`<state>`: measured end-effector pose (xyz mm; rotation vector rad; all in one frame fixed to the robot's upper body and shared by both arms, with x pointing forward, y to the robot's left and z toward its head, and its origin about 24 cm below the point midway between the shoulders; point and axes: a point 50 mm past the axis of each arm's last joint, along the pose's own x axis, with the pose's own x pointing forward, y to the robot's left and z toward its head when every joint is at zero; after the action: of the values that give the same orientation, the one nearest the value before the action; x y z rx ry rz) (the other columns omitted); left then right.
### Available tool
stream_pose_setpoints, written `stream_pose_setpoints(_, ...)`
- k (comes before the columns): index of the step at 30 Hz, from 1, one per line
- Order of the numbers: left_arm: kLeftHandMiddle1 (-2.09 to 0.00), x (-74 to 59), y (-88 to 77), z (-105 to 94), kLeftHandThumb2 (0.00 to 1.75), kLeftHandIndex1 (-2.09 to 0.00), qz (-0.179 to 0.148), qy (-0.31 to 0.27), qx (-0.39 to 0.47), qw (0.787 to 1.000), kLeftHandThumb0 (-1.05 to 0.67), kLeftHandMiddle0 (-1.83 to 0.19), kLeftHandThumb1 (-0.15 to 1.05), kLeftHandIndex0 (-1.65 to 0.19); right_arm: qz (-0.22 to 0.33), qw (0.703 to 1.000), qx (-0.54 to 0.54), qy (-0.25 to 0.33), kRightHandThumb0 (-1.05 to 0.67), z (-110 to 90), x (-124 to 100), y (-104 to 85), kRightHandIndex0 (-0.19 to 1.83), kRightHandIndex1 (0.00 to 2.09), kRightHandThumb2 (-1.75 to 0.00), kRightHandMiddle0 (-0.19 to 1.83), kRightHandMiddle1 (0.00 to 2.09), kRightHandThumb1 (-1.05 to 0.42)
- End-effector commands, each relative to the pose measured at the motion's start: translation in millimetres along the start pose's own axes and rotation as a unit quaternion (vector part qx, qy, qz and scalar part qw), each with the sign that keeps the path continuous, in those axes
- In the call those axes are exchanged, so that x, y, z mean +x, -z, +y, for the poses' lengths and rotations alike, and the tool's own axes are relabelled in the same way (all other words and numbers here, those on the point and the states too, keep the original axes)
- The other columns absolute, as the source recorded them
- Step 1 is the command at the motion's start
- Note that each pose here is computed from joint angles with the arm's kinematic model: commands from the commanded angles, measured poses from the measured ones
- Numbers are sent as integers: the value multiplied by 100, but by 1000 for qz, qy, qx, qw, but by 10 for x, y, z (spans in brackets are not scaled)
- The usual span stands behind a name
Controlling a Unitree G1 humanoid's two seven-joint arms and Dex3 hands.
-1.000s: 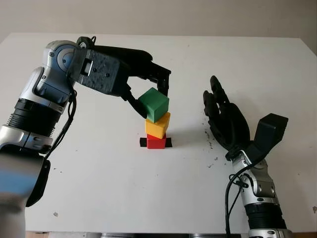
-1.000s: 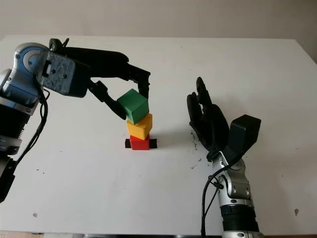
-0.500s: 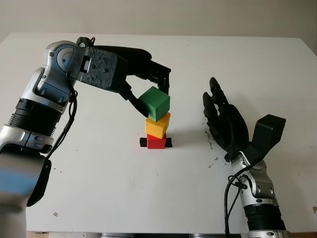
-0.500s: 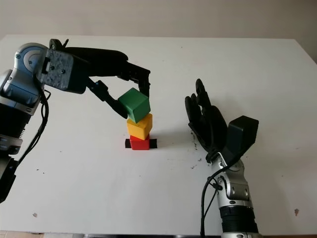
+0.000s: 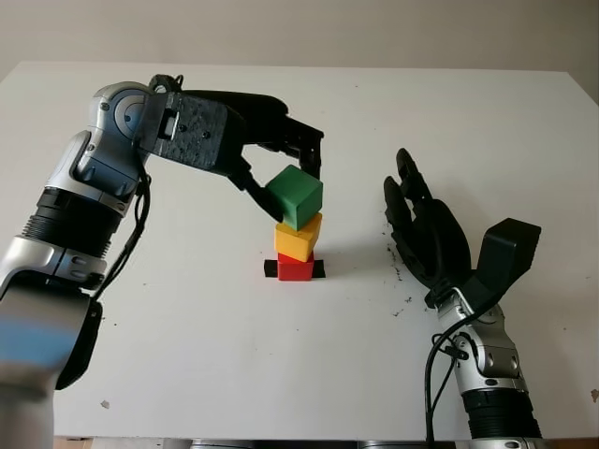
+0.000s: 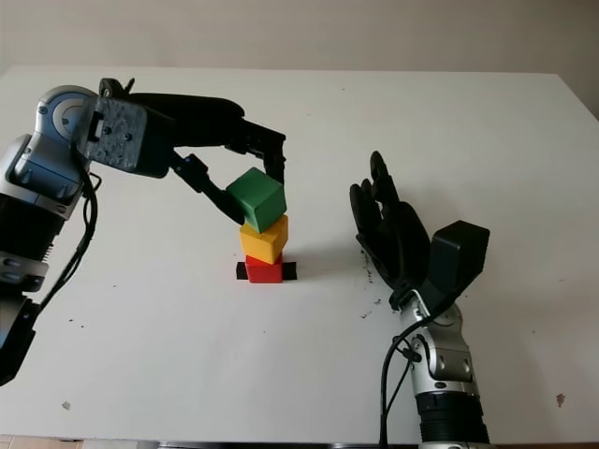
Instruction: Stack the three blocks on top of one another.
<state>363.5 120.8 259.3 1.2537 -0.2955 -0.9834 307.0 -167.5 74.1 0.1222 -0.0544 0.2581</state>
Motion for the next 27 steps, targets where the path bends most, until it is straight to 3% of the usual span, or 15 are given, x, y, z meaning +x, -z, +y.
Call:
stream_pose_setpoints(1,-4,-8,-53,39,6,-157,-8,-2,10,1000,-44,-30,104,-32,-9,1000,-7,-3,-71,-7,-18,-33,-19,0,-45,-17,5,-105)
stream_pose_setpoints(21,-4,-1,-59,3,5,-146,7,6,17,1000,-50,-28,103,-34,-10,1000,-2,-2,-71,-16,-17,-29,-19,0,-44,-17,5,-105)
stream_pose_setpoints(27,-3,3,-59,1,5,-105,21,15,24,999,-60,-16,99,-30,-10,1000,-2,-3,-70,-19,-20,-25,-19,0,-45,-17,5,-105)
